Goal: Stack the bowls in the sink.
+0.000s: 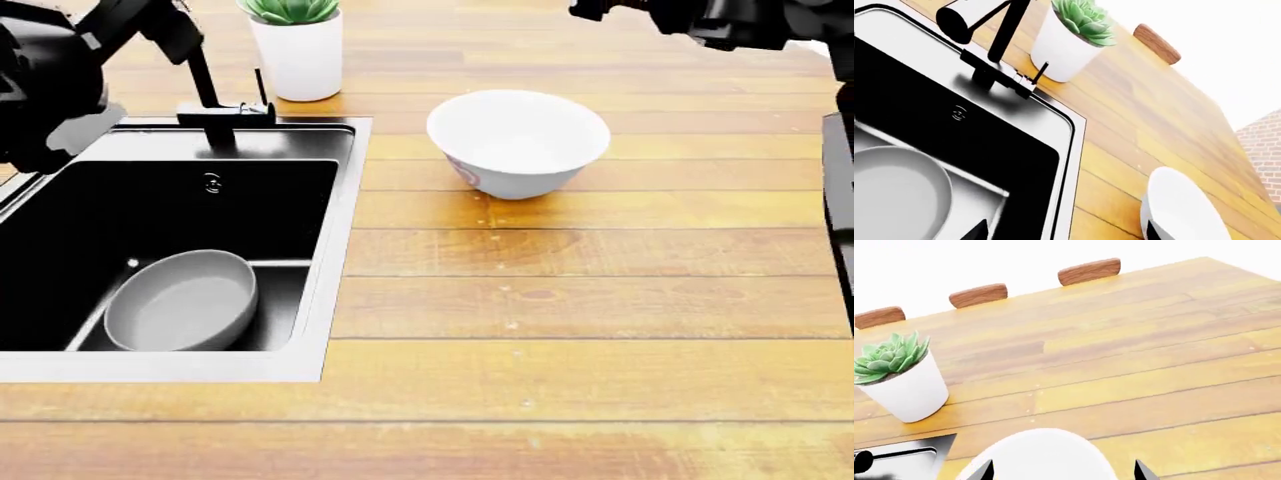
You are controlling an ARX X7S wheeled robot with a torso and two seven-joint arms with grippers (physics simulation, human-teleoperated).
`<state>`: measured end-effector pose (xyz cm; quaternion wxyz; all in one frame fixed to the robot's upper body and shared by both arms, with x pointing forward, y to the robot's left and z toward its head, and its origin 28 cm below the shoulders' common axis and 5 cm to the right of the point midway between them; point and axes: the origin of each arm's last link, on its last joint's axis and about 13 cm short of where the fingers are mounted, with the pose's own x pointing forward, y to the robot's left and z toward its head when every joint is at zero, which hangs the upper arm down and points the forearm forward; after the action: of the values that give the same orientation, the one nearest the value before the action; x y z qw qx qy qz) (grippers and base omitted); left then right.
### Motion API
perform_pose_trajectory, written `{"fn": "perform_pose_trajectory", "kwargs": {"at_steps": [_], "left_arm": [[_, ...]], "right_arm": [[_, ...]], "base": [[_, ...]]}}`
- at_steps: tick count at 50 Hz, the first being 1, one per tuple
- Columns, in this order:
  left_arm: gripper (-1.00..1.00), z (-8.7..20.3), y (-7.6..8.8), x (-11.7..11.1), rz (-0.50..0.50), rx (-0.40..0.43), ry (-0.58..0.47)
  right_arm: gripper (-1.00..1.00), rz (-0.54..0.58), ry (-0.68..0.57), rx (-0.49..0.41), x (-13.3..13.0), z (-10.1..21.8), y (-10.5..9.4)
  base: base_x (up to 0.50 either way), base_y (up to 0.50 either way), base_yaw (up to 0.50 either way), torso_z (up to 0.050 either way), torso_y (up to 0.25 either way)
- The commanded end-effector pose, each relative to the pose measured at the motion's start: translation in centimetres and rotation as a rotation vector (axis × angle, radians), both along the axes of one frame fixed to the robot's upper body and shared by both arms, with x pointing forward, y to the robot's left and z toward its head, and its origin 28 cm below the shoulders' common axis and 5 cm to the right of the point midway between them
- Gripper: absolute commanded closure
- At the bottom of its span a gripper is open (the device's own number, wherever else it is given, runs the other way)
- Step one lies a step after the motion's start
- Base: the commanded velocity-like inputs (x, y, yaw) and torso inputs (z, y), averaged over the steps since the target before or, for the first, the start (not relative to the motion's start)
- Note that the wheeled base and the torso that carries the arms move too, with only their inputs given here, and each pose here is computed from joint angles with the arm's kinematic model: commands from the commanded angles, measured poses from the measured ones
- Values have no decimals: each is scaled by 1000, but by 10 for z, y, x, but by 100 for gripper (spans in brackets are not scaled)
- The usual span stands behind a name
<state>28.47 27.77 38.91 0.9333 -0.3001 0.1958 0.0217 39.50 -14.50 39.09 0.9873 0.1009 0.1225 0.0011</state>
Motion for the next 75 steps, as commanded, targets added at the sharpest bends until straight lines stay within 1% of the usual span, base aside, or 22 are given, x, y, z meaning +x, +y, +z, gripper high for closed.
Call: {"fn": "perform_pose_trajectory", "kwargs": {"at_steps": [1, 3, 9, 12, 13, 15, 19, 23, 26, 30, 35, 40, 47, 52, 59, 66, 75], "left_arm": [[-100, 14, -16, -16, -127, 21, -63], [-100, 14, -18, -17, -138, 20, -68], [-100, 16, -28, -20, -243, 38, -96], [-100, 16, -30, -19, -274, 31, -107], [-100, 15, -31, -18, -293, 17, -117], [-100, 14, -31, -17, -329, 34, -149], [-100, 14, -29, -16, -336, -6, -174], [-100, 14, -27, -15, -357, -44, -221], [-100, 15, -27, -16, -387, -55, -266], [-100, 14, -28, -16, -416, -65, -273], [-100, 13, -27, -15, -423, -69, -271], [-100, 12, -29, -13, -433, -71, -266], [-100, 14, -29, -13, -436, -67, -263], [-100, 14, -30, -13, -439, -63, -262], [-100, 13, -29, -12, -433, -60, -258], [-100, 11, -28, -12, -430, -62, -256], [-100, 10, -27, -12, -422, -66, -255]], "right_arm": [[-100, -126, 164, 89, 3, -21, -2], [-100, -128, 189, 106, 2, -24, -4], [-100, -155, 241, 119, 3, -36, -10], [-100, -158, 262, 131, 3, -42, -11], [-100, -157, 267, 131, 3, -44, -11], [-100, -156, 280, 133, 4, -47, -11], [-100, -153, 304, 139, 4, -55, -11], [-100, -151, 326, 140, 5, -62, -10], [-100, -147, 341, 148, 5, -66, -9], [-100, -132, 358, 177, 6, -70, -7], [-100, -106, 370, 226, 5, -71, -6], [-100, -78, 375, 308, 4, -71, -5], [-100, -46, 370, 369, 6, -72, 1], [-100, -40, 375, 387, 7, -76, 7], [-100, -63, 399, 414, 10, -87, 12], [-100, -67, 414, 413, 12, -94, 18], [-100, -92, 440, 399, 13, -103, 21]], "base": [[0, 0, 0, 0, 0], [0, 0, 0, 0, 0], [0, 0, 0, 0, 0], [0, 0, 0, 0, 0], [0, 0, 0, 0, 0], [0, 0, 0, 0, 0], [0, 0, 0, 0, 0], [0, 0, 0, 0, 0], [0, 0, 0, 0, 0], [0, 0, 0, 0, 0], [0, 0, 0, 0, 0], [0, 0, 0, 0, 0], [0, 0, 0, 0, 0], [0, 0, 0, 0, 0], [0, 0, 0, 0, 0], [0, 0, 0, 0, 0], [0, 0, 0, 0, 0]]}}
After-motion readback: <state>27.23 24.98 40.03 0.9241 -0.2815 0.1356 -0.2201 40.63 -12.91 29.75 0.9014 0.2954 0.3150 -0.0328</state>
